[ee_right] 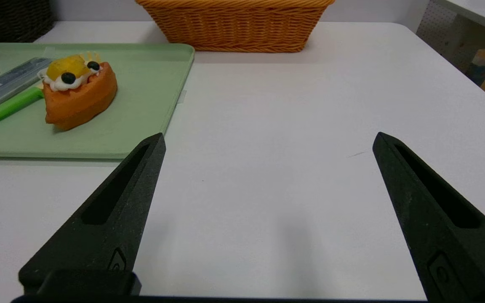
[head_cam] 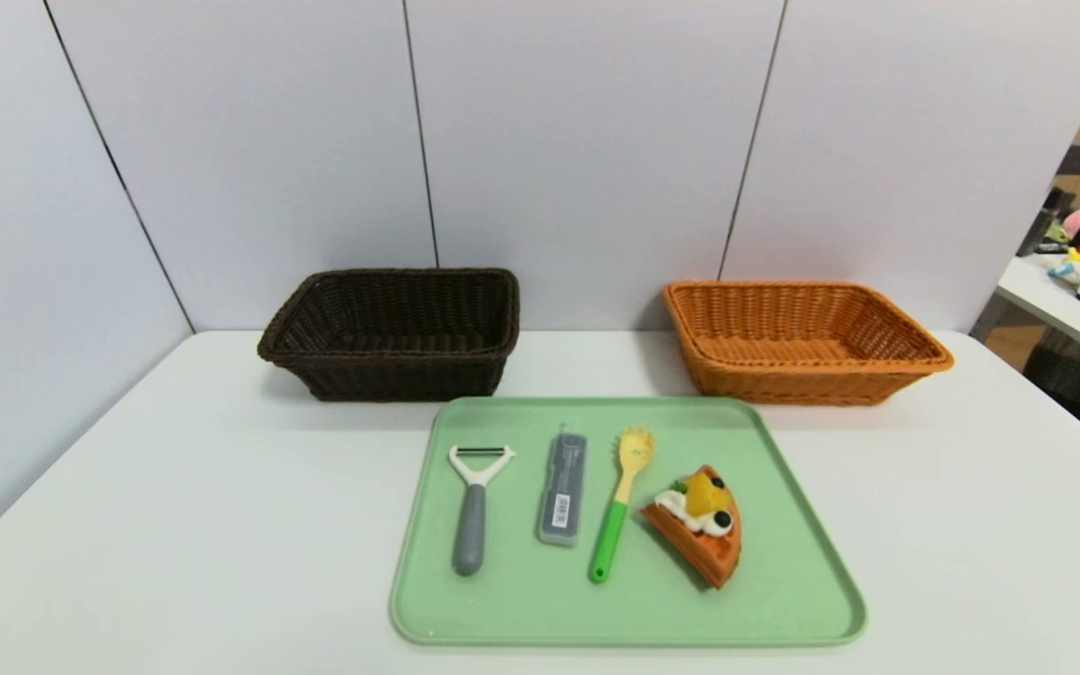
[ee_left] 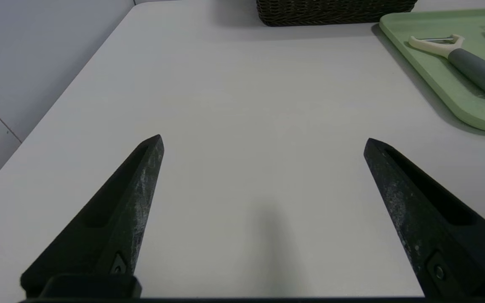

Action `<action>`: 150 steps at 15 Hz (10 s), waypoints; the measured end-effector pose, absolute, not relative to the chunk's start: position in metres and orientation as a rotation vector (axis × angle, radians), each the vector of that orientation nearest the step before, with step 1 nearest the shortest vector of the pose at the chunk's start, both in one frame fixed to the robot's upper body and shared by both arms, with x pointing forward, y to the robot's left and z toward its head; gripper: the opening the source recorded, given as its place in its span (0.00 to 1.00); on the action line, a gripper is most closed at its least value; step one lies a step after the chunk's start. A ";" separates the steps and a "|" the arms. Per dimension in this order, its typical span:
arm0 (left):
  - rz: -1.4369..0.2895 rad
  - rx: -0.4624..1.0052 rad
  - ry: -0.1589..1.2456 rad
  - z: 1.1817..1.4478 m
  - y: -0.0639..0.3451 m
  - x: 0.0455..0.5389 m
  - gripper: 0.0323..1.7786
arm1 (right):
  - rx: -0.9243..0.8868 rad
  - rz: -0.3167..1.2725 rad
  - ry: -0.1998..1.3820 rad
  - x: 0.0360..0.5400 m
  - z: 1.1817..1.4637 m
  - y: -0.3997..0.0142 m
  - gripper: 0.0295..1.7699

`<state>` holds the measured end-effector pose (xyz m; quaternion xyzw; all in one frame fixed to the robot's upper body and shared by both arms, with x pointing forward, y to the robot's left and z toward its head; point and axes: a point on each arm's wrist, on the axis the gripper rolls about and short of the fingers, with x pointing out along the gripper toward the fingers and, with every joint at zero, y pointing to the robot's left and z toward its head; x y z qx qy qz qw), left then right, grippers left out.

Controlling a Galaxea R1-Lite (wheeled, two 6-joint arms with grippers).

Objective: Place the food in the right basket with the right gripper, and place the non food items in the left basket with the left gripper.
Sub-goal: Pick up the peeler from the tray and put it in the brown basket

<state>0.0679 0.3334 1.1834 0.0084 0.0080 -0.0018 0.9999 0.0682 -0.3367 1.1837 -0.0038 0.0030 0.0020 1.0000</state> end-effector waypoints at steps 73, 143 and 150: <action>-0.634 -0.025 0.831 1.322 0.147 0.279 0.95 | 0.136 0.381 0.808 0.257 1.330 -0.280 0.96; -0.299 0.219 0.642 1.386 0.167 0.339 0.13 | 0.152 0.384 0.719 0.227 1.338 -0.292 0.96; -0.442 0.396 0.579 1.394 0.204 0.397 0.13 | 0.155 0.375 0.723 0.226 1.336 -0.293 0.96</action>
